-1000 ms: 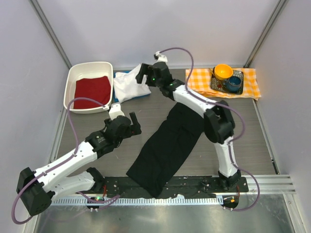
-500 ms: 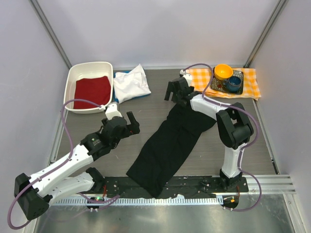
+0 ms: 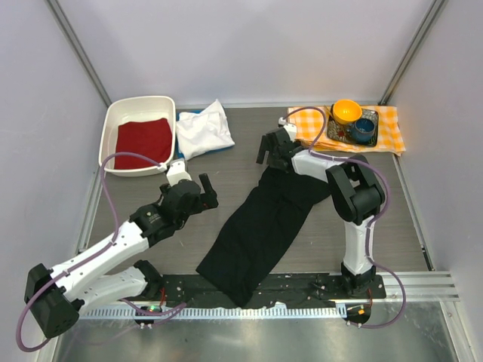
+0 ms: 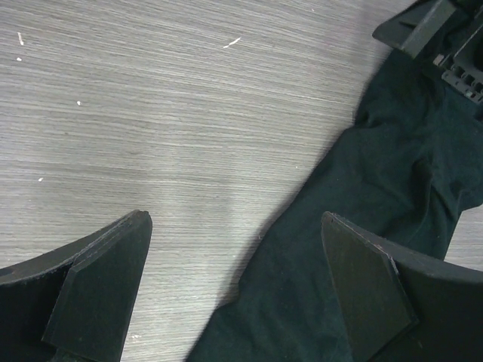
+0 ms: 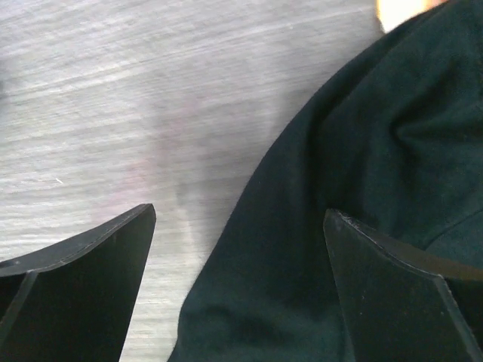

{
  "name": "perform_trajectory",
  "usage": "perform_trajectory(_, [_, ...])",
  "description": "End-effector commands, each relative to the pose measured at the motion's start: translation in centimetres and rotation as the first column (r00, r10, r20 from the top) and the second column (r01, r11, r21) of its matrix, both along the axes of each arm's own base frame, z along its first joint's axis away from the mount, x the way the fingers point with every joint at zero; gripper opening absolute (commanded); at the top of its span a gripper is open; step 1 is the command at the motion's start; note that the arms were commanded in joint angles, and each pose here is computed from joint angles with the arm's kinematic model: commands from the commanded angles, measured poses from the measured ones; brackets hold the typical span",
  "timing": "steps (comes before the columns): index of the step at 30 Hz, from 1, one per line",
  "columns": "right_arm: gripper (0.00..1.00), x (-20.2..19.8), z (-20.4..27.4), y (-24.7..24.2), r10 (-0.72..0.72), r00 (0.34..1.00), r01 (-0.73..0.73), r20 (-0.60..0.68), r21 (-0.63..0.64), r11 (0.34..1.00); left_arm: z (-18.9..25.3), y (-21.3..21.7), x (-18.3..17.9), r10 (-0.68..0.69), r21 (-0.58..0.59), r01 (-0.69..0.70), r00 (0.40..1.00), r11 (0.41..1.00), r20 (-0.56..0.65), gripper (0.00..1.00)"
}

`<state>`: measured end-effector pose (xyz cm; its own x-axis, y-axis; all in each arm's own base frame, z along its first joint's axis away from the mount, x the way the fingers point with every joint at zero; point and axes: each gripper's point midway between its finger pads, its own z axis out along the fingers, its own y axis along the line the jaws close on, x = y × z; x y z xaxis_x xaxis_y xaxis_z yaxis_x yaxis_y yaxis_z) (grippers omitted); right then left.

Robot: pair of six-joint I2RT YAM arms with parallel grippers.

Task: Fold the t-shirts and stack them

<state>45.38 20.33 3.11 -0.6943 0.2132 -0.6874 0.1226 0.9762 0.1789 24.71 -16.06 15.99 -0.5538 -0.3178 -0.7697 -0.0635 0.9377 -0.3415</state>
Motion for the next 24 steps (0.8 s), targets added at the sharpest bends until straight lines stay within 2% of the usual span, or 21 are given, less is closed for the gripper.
perform_trajectory(1, [0.99,1.5,-2.1,2.2,0.026,0.999,-0.024,-0.032,0.071,0.997,-0.1,0.5,0.5,0.012,0.021,-0.012,1.000,1.000,0.013,1.00])
perform_trajectory(3, [1.00,1.6,-4.3,3.1,0.034,0.997,-0.027,-0.076,0.089,0.996,-0.3,0.6,0.7,0.019,0.025,-0.019,1.000,0.999,0.010,1.00])
perform_trajectory(5, [1.00,2.8,-4.4,4.8,0.066,0.994,-0.054,-0.086,0.133,0.990,-0.6,0.8,0.8,0.024,0.029,-0.024,1.000,0.999,0.005,1.00])
perform_trajectory(6, [1.00,2.7,-6.3,5.2,0.071,0.990,-0.054,-0.124,0.139,0.989,-0.8,0.8,0.9,0.025,0.032,-0.025,1.000,0.999,-0.001,1.00])
perform_trajectory(7, [1.00,4.1,-5.1,6.7,0.099,0.990,-0.079,-0.102,0.184,0.980,-0.9,0.7,1.0,0.023,0.028,-0.023,1.000,0.999,-0.006,1.00])
perform_trajectory(9, [1.00,4.3,-5.9,8.3,0.148,0.980,-0.119,-0.131,0.209,0.971,-1.3,0.7,1.1,0.025,0.032,-0.024,1.000,0.999,-0.016,1.00])
perform_trajectory(11, [1.00,4.7,-6.2,11.0,0.237,0.959,-0.193,-0.153,0.258,0.947,-1.5,0.6,1.1,0.022,0.032,-0.021,1.000,0.999,-0.021,1.00])
perform_trajectory(12, [1.00,5.9,-4.6,12.5,0.281,0.954,-0.246,-0.104,0.262,0.933,-1.7,0.5,1.1,0.024,0.030,-0.023,0.999,0.999,-0.026,1.00])
perform_trajectory(14, [1.00,5.2,-5.7,14.1,0.360,0.924,-0.313,-0.133,0.281,0.907,-2.0,0.3,1.0,0.019,0.023,-0.018,0.999,1.000,-0.035,1.00])
perform_trajectory(16, [0.99,5.9,-3.7,16.5,0.451,0.889,-0.415,-0.074,0.284,0.864,-2.3,0.0,1.0,0.016,0.010,-0.015,0.999,1.000,-0.044,1.00])
perform_trajectory(17, [1.00,5.3,-4.2,17.0,0.486,0.869,-0.443,-0.097,0.289,0.849,-2.6,-0.2,0.8,0.004,0.000,-0.004,0.999,1.000,-0.053,1.00])
perform_trajectory(19, [0.99,5.5,-2.5,17.7,0.507,0.859,-0.478,-0.071,0.246,0.844,-2.7,-0.5,0.8,0.004,-0.017,-0.005,0.998,1.000,-0.057,1.00])
perform_trajectory(20, [1.00,5.8,0.2,17.8,0.503,0.864,-0.487,-0.024,0.220,0.845,-2.9,-0.7,0.7,-0.003,-0.024,0.002,0.998,1.000,-0.065,1.00])
perform_trajectory(21, [1.00,5.5,-0.4,16.4,0.462,0.886,-0.452,-0.038,0.156,0.878,-2.9,-0.8,0.7,-0.006,-0.028,0.004,0.998,1.000,-0.068,1.00])
perform_trajectory(22, [1.00,6.0,1.3,16.4,0.445,0.895,-0.444,0.024,0.124,0.887,-3.1,-0.9,0.5,-0.011,-0.036,0.008,0.997,0.999,-0.074,1.00])
perform_trajectory(23, [1.00,6.2,7.6,16.0,0.426,0.893,-0.442,0.143,0.108,0.891,-3.3,-1.1,0.3,-0.024,-0.047,0.021,0.996,0.999,-0.082,1.00])
perform_trajectory(24, [1.00,5.7,6.3,13.2,0.350,0.927,-0.356,0.135,0.016,0.935,-3.3,-1.4,0.1,-0.038,-0.060,0.033,0.996,0.998,-0.085,1.00])
